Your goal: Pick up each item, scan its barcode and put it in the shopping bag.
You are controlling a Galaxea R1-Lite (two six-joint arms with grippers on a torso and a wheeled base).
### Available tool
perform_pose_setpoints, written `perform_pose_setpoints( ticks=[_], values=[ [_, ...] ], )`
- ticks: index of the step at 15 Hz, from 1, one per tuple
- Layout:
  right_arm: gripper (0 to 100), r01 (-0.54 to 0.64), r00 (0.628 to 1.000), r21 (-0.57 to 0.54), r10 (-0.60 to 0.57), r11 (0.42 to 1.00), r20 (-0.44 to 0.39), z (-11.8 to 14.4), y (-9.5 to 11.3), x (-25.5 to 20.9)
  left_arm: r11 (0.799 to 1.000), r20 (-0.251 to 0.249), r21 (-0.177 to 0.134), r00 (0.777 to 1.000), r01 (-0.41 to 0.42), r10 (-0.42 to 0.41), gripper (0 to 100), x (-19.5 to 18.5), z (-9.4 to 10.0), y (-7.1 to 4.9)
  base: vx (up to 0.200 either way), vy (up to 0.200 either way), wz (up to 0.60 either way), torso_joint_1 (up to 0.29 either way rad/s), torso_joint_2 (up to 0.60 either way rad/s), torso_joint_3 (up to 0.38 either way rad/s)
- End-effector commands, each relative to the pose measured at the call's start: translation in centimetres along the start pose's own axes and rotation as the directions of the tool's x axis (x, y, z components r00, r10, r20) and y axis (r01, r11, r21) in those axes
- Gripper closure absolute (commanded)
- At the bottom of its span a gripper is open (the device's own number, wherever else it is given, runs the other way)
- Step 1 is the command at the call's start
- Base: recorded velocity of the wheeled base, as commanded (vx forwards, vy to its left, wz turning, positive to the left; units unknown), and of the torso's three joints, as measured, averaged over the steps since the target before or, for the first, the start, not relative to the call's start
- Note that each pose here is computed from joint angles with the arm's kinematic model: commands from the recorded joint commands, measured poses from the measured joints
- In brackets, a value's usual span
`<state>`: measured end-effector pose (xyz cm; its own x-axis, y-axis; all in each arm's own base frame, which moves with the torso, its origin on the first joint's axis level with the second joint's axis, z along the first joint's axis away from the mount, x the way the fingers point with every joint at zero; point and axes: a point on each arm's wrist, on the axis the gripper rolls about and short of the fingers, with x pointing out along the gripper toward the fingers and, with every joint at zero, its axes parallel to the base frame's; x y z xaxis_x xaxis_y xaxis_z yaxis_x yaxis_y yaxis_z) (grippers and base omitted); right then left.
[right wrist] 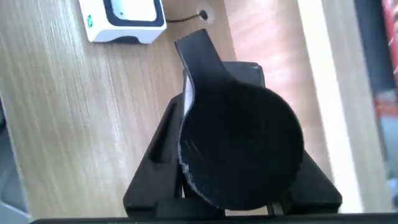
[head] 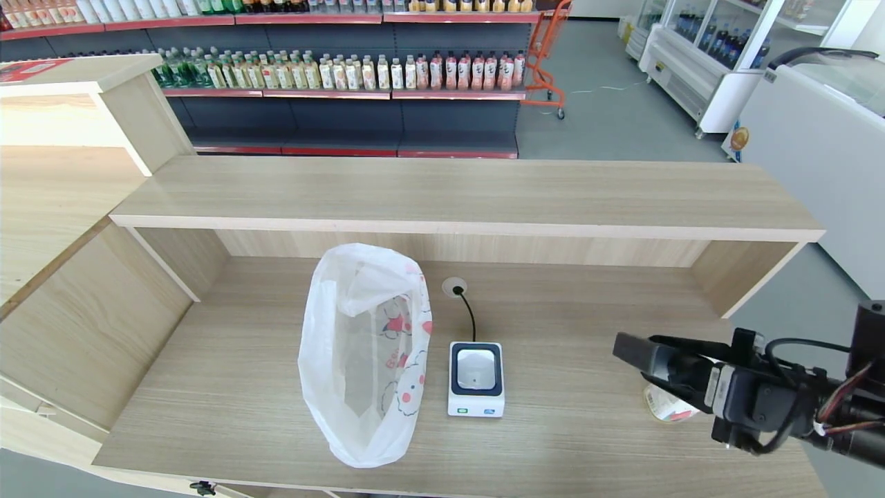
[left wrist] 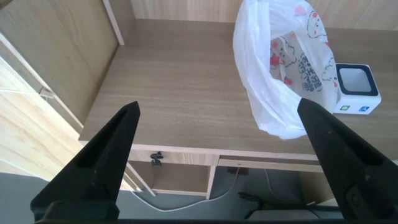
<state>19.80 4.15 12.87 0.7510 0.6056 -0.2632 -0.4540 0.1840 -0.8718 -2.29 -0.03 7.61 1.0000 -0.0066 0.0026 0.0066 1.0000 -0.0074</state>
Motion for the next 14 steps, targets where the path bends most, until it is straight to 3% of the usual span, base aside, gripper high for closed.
perform_pose_setpoints(
  ticks=[1, 2, 4, 7, 10, 11, 14],
  values=[
    [100, -0.036, 0.979, -0.361, 0.106, 0.932, 0.177, 0.4, 0.7, 0.0, 1.0, 0.001, 0.0, 1.0, 0.0, 0.0, 0, 0.0, 0.0, 0.0, 0.0, 0.0, 0.0, 0.0, 0.0, 0.0],
    [100, -0.002, 0.956, -0.522, 0.155, 0.853, 0.251, 0.8, 1.1, 0.5, 1.0, 0.001, 0.0, 1.0, 0.0, 0.0, 0, 0.0, 0.0, 0.0, 0.0, 0.0, 0.0, 0.0, 0.0, 0.0],
    [100, 0.082, 0.899, -0.688, 0.244, 0.721, 0.363, 2.0, 2.3, 2.0, 1.0, 0.001, 0.0, 1.0, 0.0, 0.0, 0, 0.0, 0.0, 0.0, 0.0, 0.0, 0.0, 0.0, 0.0, 0.0],
    [100, 0.216, 0.827, -0.792, 0.324, 0.571, 0.46, 3.3, 3.7, 3.1, 1.0, 0.001, 0.0, 1.0, 0.0, 0.0, 0, 0.0, 0.0, 0.0, 0.0, 0.0, 0.0, 0.0, 0.0, 0.0],
    [100, 0.279, 0.797, -0.805, 0.342, 0.523, 0.498, 3.3, 3.9, 3.3, 1.0, 0.001, 0.0, 1.0, 0.0, 0.0, 0, 0.0, 0.0, 0.0, 0.0, 0.0, 0.0, 0.0, 0.0, 0.0],
    [100, 0.36, 0.757, -0.802, 0.352, 0.477, 0.55, 3.3, 4.0, 3.4, 1.0, 0.001, 0.0, 1.0, 0.0, 0.0, 0, 0.0, 0.0, 0.0, 0.0, 0.0, 0.0, 0.0, 0.0, 0.0],
    [100, 0.452, 0.673, -0.763, 0.385, 0.462, 0.632, 4.4, 4.5, 3.4, 1.0, 0.001, 0.0, 1.0, 0.0, 0.0, 0, 0.0, 0.0, 0.0, 0.0, 0.0, 0.0, 0.0, 0.0, 0.0]
  ],
)
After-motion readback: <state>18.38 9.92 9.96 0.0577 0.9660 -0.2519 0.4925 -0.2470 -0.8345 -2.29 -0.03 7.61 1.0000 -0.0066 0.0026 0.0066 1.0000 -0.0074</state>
